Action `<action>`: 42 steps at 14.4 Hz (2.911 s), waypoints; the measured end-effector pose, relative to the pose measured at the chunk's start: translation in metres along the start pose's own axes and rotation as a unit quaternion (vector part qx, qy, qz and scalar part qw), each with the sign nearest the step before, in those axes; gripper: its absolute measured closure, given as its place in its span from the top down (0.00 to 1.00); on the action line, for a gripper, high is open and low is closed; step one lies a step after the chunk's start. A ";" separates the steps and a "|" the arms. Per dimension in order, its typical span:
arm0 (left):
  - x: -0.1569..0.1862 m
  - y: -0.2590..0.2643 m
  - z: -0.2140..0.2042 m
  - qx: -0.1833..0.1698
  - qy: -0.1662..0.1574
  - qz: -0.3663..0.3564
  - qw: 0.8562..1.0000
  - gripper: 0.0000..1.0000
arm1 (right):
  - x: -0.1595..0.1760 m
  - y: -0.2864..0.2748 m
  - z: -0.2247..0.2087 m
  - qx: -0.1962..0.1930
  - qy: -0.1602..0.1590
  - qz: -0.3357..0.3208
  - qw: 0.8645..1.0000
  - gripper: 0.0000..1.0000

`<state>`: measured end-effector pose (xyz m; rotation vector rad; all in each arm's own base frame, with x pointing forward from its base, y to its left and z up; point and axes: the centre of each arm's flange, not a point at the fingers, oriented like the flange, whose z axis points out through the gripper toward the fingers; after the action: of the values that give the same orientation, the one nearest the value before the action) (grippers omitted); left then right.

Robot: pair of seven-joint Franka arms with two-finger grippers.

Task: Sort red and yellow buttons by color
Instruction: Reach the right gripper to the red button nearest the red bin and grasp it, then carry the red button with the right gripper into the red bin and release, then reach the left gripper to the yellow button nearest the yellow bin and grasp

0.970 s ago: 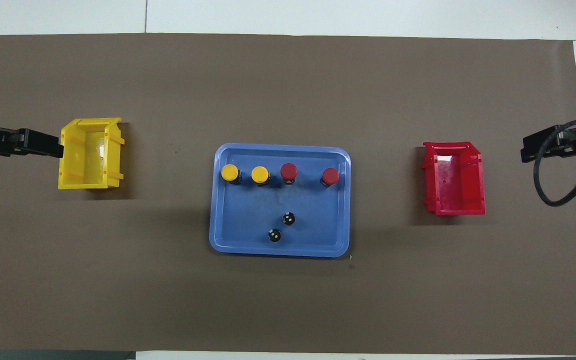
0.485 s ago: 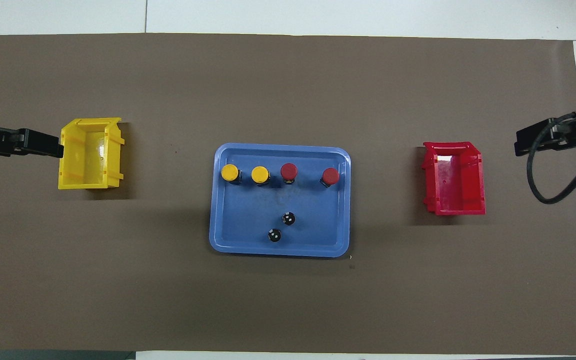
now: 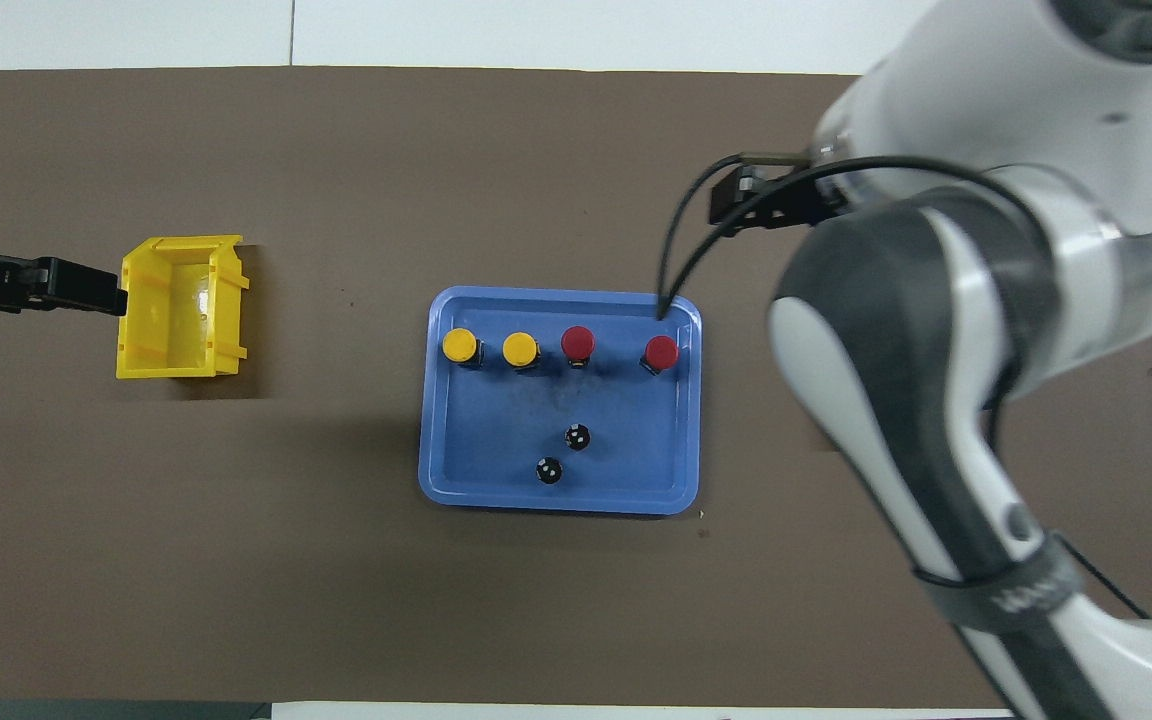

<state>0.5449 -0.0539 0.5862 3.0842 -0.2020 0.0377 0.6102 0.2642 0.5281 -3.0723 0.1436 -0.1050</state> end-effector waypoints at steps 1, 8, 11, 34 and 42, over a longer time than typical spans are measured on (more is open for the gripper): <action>0.000 0.000 0.000 0.000 0.000 0.000 1.000 1.00 | -0.009 -0.018 0.032 0.002 0.000 0.002 1.000 1.00; 0.000 0.000 0.000 0.000 0.000 0.000 1.000 1.00 | -0.059 -0.006 0.132 -0.004 -0.006 0.003 1.000 1.00; 0.000 0.000 0.000 0.000 0.000 0.000 1.000 1.00 | -0.071 -0.004 0.152 -0.002 -0.003 -0.001 1.000 1.00; 0.000 -0.001 0.000 0.000 -0.002 -0.002 1.000 1.00 | -0.040 0.174 0.003 -0.044 -0.049 -0.062 0.996 0.39; 0.016 0.187 0.078 -0.009 0.024 -0.023 0.999 0.99 | -0.066 0.252 0.084 -0.041 -0.038 -0.077 0.995 0.39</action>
<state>0.5385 -0.2450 0.5184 3.0649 -0.1271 0.1077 0.5279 0.0256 0.4233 -3.1591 -0.0946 0.0122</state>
